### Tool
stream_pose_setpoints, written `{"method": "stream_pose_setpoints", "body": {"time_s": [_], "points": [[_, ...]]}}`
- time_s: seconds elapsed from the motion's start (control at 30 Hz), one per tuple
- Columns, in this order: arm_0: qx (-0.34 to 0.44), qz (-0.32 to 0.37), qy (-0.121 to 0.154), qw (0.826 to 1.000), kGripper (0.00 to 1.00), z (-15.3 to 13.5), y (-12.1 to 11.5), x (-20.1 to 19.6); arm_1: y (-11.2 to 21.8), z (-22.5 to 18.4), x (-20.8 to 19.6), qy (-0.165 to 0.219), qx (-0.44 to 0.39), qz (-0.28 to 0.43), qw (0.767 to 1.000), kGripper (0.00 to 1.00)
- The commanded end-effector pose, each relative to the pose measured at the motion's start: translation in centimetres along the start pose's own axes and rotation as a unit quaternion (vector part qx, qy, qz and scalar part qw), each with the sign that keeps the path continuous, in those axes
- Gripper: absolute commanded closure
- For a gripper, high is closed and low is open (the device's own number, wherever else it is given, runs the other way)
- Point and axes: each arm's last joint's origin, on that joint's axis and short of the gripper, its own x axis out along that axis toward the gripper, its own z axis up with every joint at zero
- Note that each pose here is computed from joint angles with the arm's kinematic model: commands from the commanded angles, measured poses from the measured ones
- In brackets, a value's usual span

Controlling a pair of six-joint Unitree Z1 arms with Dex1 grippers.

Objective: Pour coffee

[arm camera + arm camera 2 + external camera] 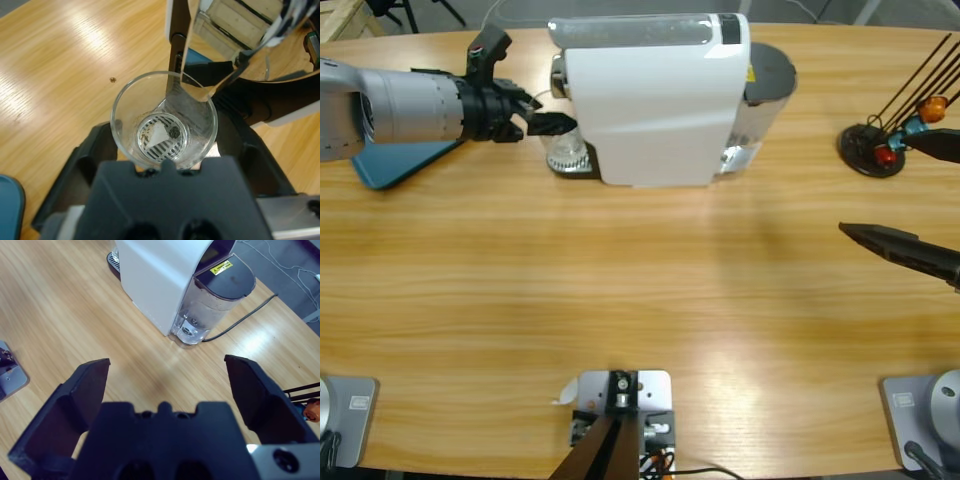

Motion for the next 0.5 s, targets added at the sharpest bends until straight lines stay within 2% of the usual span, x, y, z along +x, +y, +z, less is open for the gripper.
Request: {"method": "stream_pose_setpoints", "body": {"time_s": [0.03, 0.3, 0.43, 0.5], "points": [[-0.007, -0.023, 0.053, 0.998, 0.004, -2.5, -1.0, 1.4, 0.0, -1.2, 0.0, 0.015, -0.007, -0.009, 1.000, 0.000], [-0.003, -0.020, 0.041, 0.999, 0.004, -1.9, -1.2, -0.3, 0.0, -1.2, 0.1, 0.018, -0.007, -0.008, 1.000, 0.000], [-0.004, -0.009, 0.049, 0.999, 0.004, -1.5, -1.5, -2.9, 0.0, -1.2, 0.2, 0.019, -0.008, -0.008, 1.000, 0.000], [-0.004, -0.009, 0.044, 0.999, 0.004, -1.4, -1.8, -4.9, 0.0, -1.2, 0.3, 0.021, -0.008, -0.008, 1.000, 0.000]]}}
